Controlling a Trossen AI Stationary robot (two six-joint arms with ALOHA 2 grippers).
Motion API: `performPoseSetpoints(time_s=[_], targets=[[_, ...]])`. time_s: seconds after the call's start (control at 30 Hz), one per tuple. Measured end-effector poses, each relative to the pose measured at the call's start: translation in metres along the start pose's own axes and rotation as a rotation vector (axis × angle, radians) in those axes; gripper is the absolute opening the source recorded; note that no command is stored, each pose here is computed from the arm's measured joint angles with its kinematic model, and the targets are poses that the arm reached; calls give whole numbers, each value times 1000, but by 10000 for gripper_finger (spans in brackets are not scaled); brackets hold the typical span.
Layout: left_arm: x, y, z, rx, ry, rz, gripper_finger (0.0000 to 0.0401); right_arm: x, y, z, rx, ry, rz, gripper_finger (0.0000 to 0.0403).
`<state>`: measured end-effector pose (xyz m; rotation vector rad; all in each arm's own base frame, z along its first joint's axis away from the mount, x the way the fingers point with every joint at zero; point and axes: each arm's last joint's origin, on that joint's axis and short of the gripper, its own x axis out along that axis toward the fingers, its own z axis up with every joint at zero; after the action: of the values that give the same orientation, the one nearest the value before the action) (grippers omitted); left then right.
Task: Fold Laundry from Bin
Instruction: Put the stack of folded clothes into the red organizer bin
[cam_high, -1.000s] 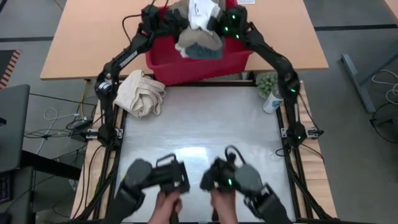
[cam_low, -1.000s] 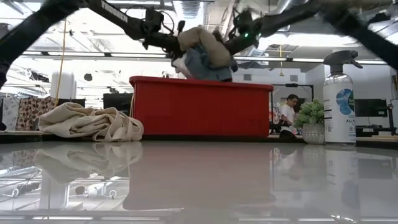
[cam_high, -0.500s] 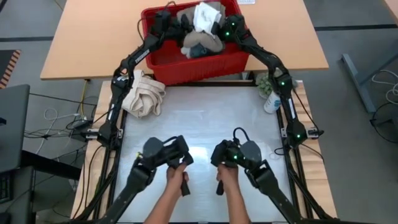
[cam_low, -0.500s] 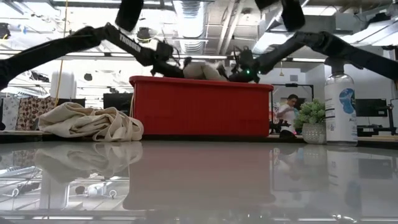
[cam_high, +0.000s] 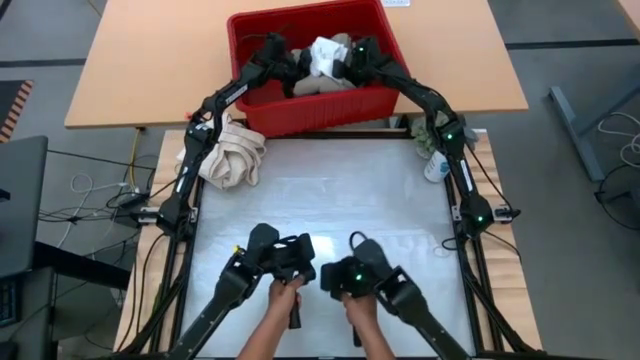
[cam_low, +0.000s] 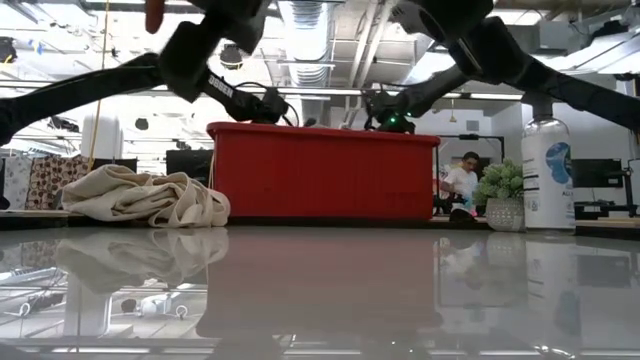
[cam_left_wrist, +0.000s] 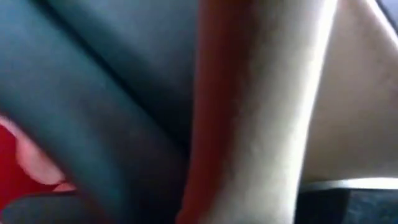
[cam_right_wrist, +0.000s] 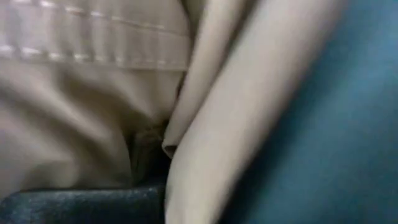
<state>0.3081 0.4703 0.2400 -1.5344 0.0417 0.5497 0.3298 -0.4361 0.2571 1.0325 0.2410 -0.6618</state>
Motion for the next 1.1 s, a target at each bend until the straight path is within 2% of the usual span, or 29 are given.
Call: performPoseSetpoints(time_s=[0.1,0.3,0.57,0.67,0.83,1.0,1.1], targets=[[-4,3,-3,14,40,63,85,5,8,-12,-25,44,-19,130],[-18,4,-10,78,49,203,85,9,14,-24,10,95,-48,129],[-28,13,4,97,-3,245,84,1,-3,-12,43,50,-123,129],[-30,17,4,128,-23,296,84,2,-7,-13,52,55,-149,129],[-30,18,4,162,-40,322,86,5,-9,-18,42,37,-209,129],[-30,19,5,160,-67,343,147,5,-11,-17,52,13,-247,130],[-32,21,7,146,-90,370,186,3,-15,-16,85,4,-265,174]])
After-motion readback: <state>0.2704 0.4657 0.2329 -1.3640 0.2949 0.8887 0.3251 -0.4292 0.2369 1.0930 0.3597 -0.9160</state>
